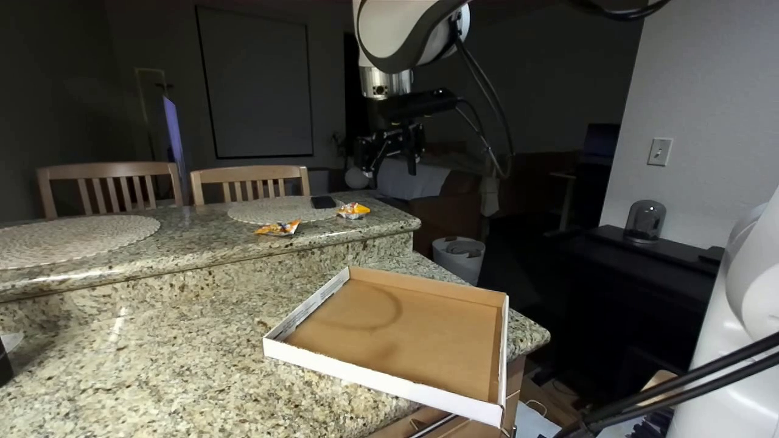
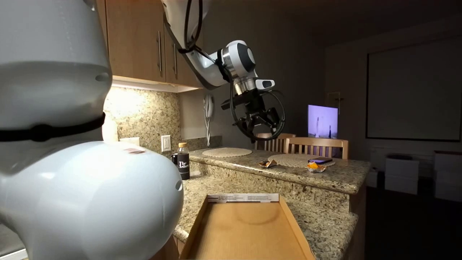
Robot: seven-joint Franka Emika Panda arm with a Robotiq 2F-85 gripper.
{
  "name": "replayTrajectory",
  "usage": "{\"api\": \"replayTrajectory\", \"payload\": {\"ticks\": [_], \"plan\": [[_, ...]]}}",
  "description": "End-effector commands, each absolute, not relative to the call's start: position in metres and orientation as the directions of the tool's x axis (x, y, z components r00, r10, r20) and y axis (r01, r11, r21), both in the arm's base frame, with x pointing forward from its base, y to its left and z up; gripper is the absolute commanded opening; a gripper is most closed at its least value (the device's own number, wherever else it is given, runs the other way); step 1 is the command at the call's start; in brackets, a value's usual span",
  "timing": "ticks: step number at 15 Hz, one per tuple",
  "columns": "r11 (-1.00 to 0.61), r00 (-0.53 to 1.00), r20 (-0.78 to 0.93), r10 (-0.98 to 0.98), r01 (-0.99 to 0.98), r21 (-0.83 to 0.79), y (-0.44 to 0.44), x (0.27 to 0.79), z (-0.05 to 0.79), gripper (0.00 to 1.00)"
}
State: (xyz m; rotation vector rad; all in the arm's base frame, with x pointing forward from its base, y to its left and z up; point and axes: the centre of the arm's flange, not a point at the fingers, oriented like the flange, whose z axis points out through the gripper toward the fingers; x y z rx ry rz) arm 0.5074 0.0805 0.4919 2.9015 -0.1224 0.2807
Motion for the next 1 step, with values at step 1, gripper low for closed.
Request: {"api": "replayTrajectory", "payload": {"ticks": [1], "plan": [[-0.972, 0.978, 0.198, -0.058, -0.101, 0.214, 0.0825, 0.5071, 0.4919, 1.00]]}}
